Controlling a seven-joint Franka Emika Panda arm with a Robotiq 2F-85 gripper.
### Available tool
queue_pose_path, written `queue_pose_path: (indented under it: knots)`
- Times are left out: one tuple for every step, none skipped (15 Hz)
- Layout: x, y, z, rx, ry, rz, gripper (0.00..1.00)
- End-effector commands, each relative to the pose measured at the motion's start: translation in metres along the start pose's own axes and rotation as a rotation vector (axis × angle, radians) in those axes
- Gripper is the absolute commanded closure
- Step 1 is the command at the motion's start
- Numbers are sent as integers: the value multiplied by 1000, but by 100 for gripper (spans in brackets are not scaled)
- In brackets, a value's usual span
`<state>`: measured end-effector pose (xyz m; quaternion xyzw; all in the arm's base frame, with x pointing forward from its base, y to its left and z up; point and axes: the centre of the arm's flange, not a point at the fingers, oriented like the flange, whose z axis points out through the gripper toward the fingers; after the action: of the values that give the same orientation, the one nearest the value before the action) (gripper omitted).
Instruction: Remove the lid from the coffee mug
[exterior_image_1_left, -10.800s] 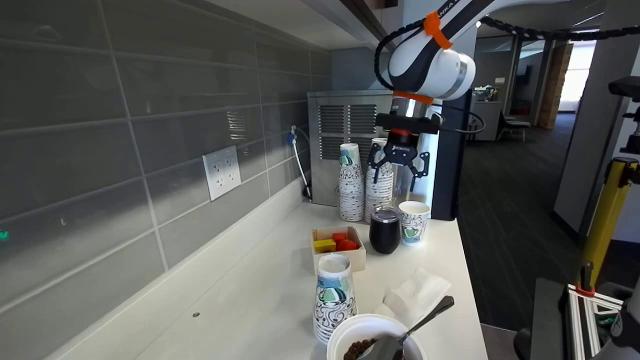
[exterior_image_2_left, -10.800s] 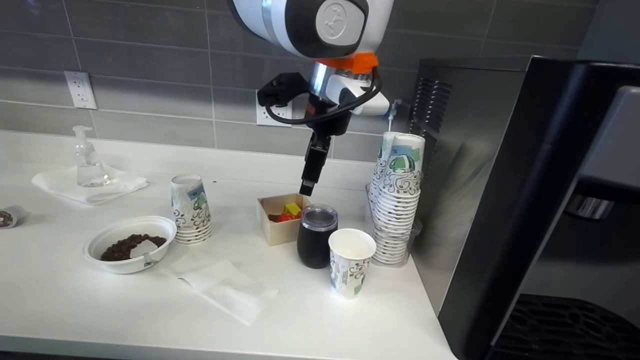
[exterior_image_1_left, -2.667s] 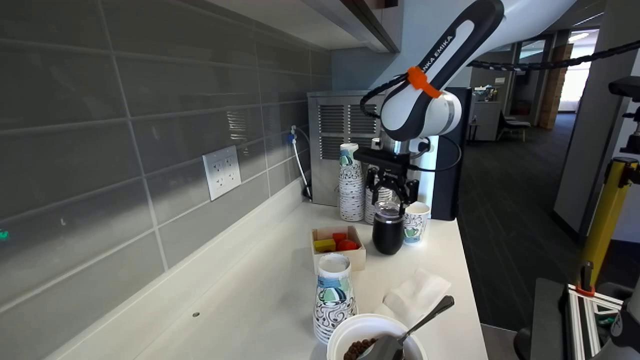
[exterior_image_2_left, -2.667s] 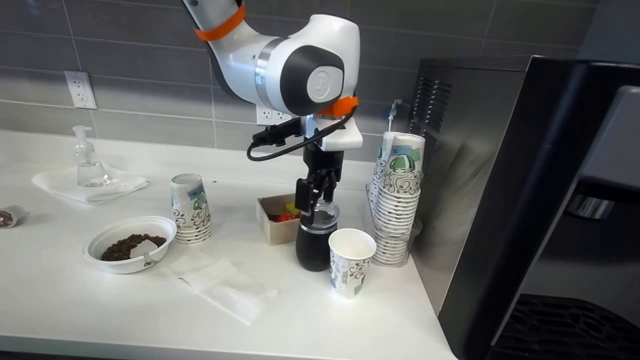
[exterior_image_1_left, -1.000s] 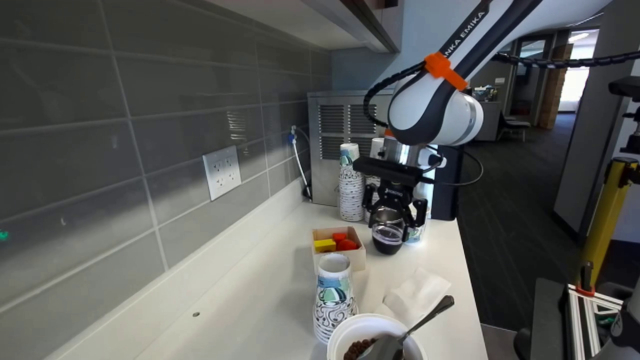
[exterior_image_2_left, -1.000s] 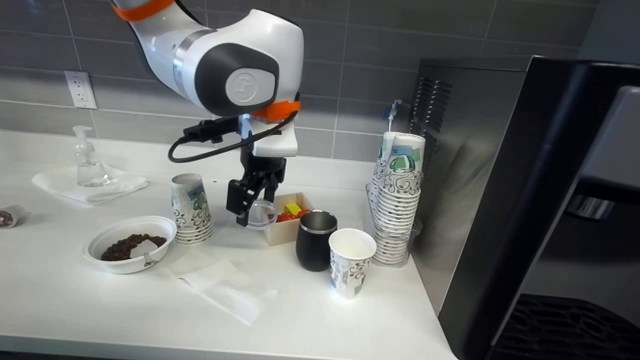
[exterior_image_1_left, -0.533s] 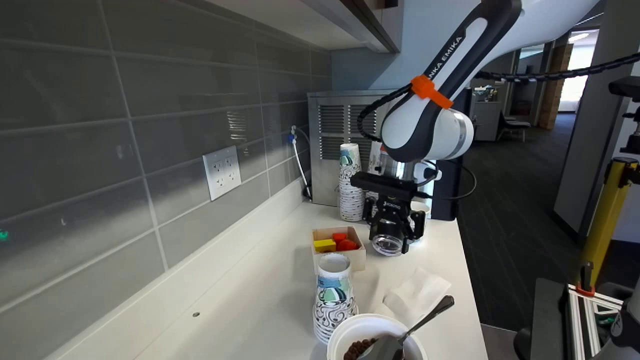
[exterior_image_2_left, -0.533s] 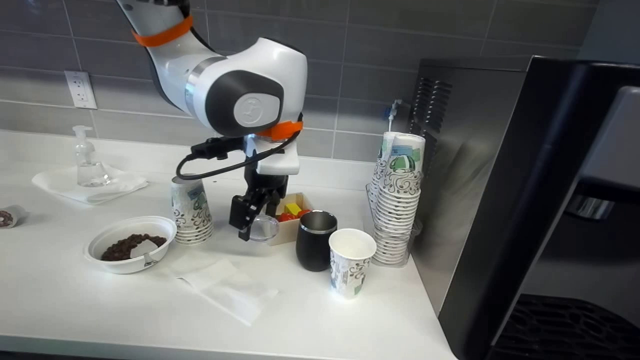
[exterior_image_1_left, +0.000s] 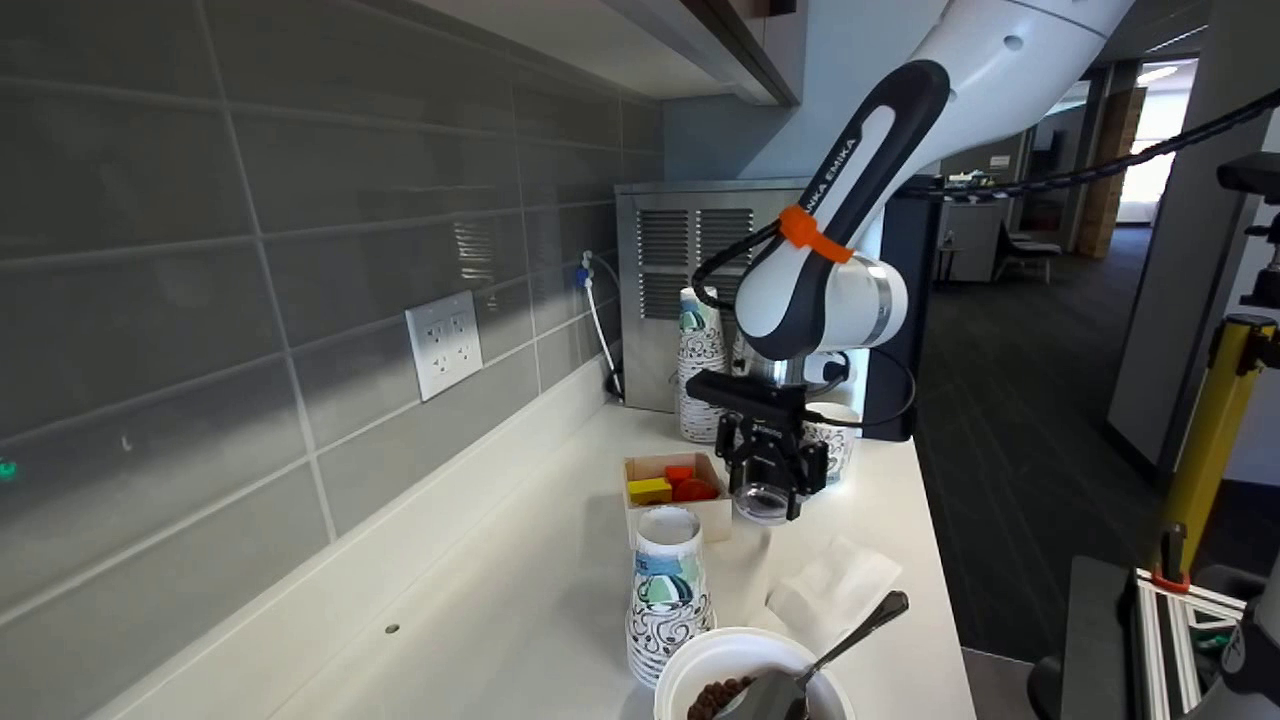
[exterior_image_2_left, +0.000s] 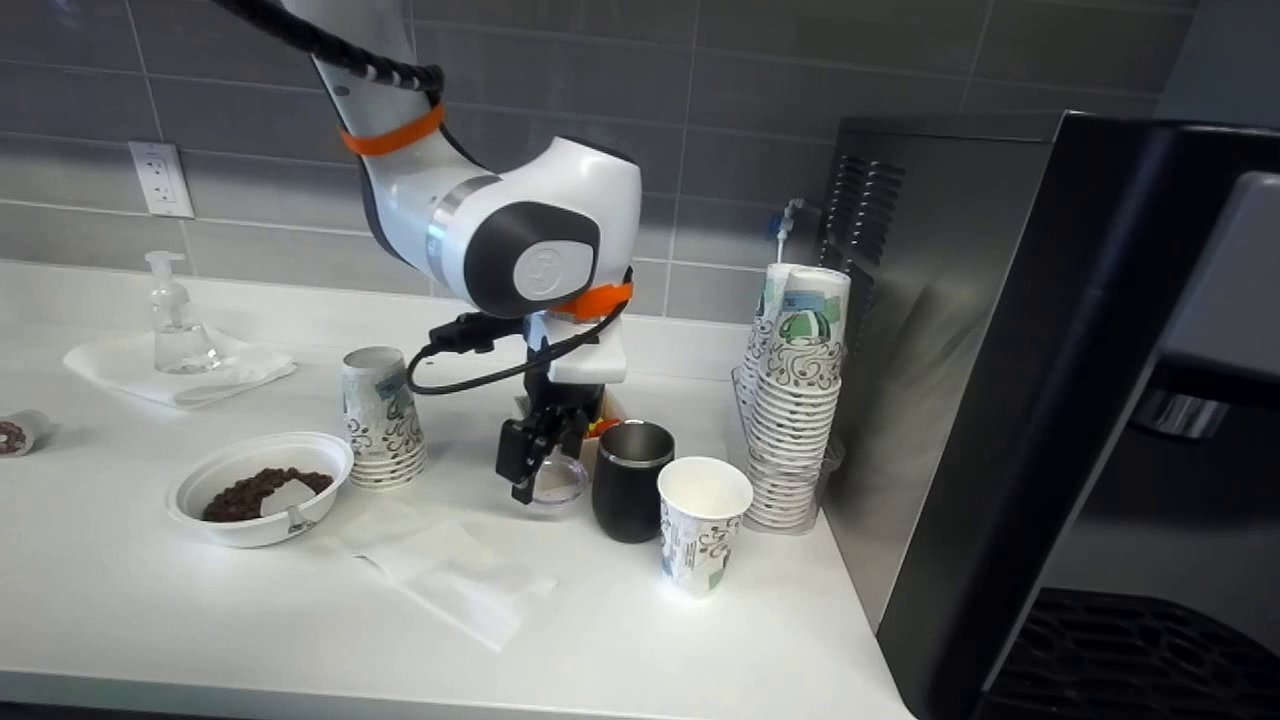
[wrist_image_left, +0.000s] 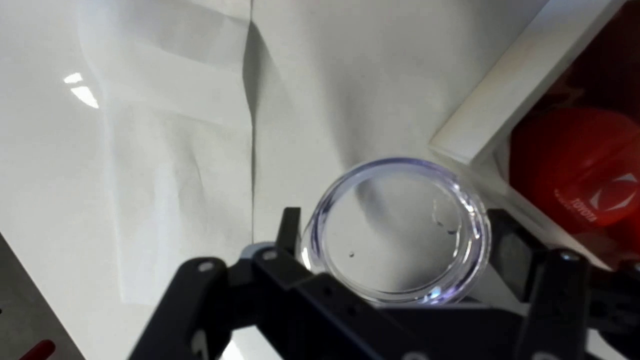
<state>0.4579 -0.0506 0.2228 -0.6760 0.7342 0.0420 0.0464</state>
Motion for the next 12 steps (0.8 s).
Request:
queue_pose_path:
  knots:
    - [7, -21, 19, -14, 13, 19, 35]
    - [8, -22, 21, -17, 13, 21, 35]
    - [10, -24, 23, -18, 18, 24, 35]
    - [10, -24, 22, -11, 18, 24, 5]
    - [11, -25, 21, -6, 18, 21, 2]
    - [11, -26, 19, -2, 17, 17, 0]
    - [9, -24, 13, 2, 18, 6, 0]
    - [8, -22, 8, 6, 15, -2, 0]
    - [5, -17, 0, 12, 9, -19, 0]
    - [2, -13, -8, 17, 5, -34, 0]
    - [0, -9, -17, 20, 3, -45, 0]
    - [-2, -6, -26, 32, -4, -59, 0]
